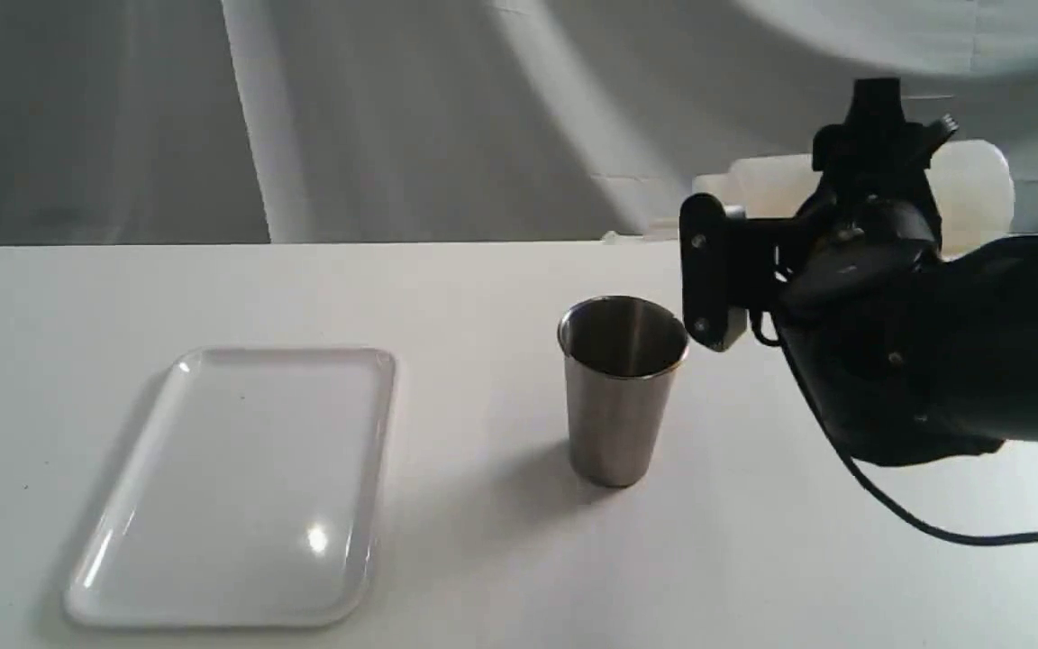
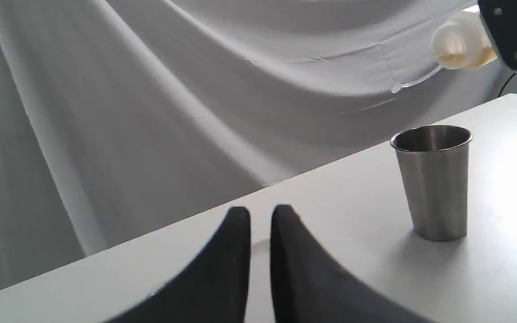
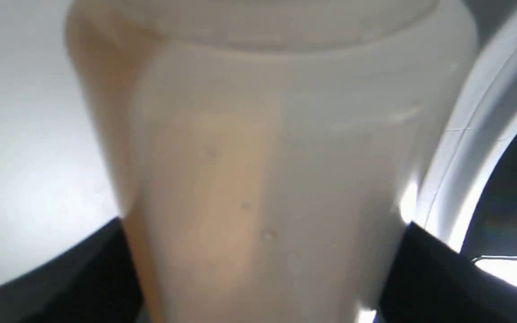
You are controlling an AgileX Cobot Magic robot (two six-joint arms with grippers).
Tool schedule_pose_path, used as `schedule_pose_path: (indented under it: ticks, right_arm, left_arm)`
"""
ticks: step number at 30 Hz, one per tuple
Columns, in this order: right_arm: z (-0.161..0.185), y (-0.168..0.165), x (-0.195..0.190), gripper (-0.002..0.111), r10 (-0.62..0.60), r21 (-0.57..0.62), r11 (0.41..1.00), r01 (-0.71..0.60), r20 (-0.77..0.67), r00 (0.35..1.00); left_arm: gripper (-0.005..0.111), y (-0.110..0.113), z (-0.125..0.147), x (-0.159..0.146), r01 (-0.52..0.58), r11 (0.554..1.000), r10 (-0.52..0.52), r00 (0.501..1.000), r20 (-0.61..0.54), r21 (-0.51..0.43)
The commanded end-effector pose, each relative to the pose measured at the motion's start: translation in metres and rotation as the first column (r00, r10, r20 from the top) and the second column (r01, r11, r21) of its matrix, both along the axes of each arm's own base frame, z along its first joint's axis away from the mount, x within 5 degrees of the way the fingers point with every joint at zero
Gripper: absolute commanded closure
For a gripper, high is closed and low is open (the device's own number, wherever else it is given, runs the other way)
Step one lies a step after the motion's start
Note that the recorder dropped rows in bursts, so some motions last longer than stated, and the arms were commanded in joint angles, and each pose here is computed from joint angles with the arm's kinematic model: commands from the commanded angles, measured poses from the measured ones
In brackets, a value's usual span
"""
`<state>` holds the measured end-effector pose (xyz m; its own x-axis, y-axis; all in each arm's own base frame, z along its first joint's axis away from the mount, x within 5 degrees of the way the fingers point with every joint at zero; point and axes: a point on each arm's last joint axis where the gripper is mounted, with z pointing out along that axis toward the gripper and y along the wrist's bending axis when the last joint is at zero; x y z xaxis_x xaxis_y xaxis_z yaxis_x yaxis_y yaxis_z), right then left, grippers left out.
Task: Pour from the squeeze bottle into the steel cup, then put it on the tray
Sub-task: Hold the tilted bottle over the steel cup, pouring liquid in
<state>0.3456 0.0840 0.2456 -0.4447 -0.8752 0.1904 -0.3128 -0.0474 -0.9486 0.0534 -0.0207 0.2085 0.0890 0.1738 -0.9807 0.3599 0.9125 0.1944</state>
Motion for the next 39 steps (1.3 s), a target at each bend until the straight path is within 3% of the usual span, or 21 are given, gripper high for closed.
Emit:
schedule_pose_path:
  ticks: [1, 17, 39]
  right_arm:
    - [0.0147, 0.003, 0.0009, 0.064, 0.0, -0.055, 0.998, 0.003, 0.046, 0.999]
    - [0.0177, 0.0034, -0.0022, 0.064, -0.004, -0.226, 0.974, -0.001, -0.021, 1.0]
    - [0.018, 0.0029, -0.0025, 0.064, 0.001, -0.303, 0.953, -0.022, -0.067, 0.998]
  left_arm:
    - [0.098, -0.0002, -0.0011, 0.0004, 0.0, 1.0, 0.0, 1.0, -0.003, -0.005]
    - [0.098, -0.0002, -0.0011, 0.0004, 0.0, 1.0, 0.0, 1.0, -0.003, -0.005]
    - [0.098, -0.0002, -0.0011, 0.0004, 0.0, 1.0, 0.0, 1.0, -0.003, -0.005]
